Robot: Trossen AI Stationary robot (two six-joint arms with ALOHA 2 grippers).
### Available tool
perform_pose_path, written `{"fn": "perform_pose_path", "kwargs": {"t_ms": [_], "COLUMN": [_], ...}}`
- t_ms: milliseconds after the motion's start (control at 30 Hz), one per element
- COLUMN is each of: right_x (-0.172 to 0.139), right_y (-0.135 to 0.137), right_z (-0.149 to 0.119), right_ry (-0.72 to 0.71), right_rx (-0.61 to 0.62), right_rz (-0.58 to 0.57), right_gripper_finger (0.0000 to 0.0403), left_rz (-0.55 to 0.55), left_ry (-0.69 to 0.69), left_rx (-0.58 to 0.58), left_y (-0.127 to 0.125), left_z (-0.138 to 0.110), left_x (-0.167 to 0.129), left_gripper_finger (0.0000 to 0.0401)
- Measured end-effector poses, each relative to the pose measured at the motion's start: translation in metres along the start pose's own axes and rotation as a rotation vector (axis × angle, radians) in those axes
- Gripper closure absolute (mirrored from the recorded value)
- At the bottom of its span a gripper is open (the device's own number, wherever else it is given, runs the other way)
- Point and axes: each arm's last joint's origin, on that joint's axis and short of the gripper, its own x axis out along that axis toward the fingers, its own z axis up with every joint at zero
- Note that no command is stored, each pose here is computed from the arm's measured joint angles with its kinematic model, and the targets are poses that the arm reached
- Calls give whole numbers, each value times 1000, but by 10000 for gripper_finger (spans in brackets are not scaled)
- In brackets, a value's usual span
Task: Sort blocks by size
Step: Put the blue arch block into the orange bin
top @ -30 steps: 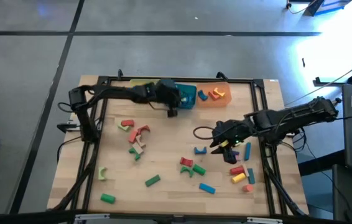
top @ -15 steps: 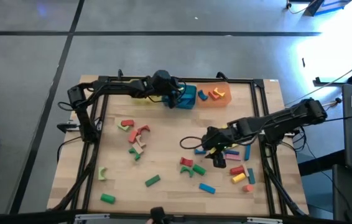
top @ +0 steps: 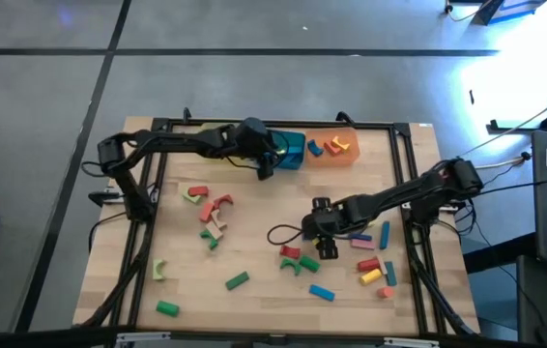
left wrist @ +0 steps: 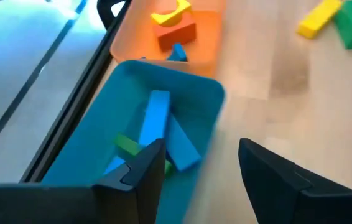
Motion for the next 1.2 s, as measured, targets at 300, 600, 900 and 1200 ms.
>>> {"fn": "perform_pose_path", "kwargs": {"t_ms": [300,600,900,1200], "right_x": [38,48,27,-11], "right_y": [0,-11,-30,-77], "right_z": [-4,-3,20,36], "right_ry": [112,141,154,281], "right_rx": [-46,-39,-125,-141], "right_rz": [-24,4,-54,-228], "right_gripper_finger": [176,277,277,277], "left_rz": [-54,-145,-167,-173], "left_ry": [0,123,444,663], "left_rx": [-35,-79,-197,-256], "left_y": [-20,-48,-75,-106], "left_z": [14,3,-26,-45], "left_x": [-68,-131,-155,-174], "left_gripper_finger": [219,219,219,219]}}
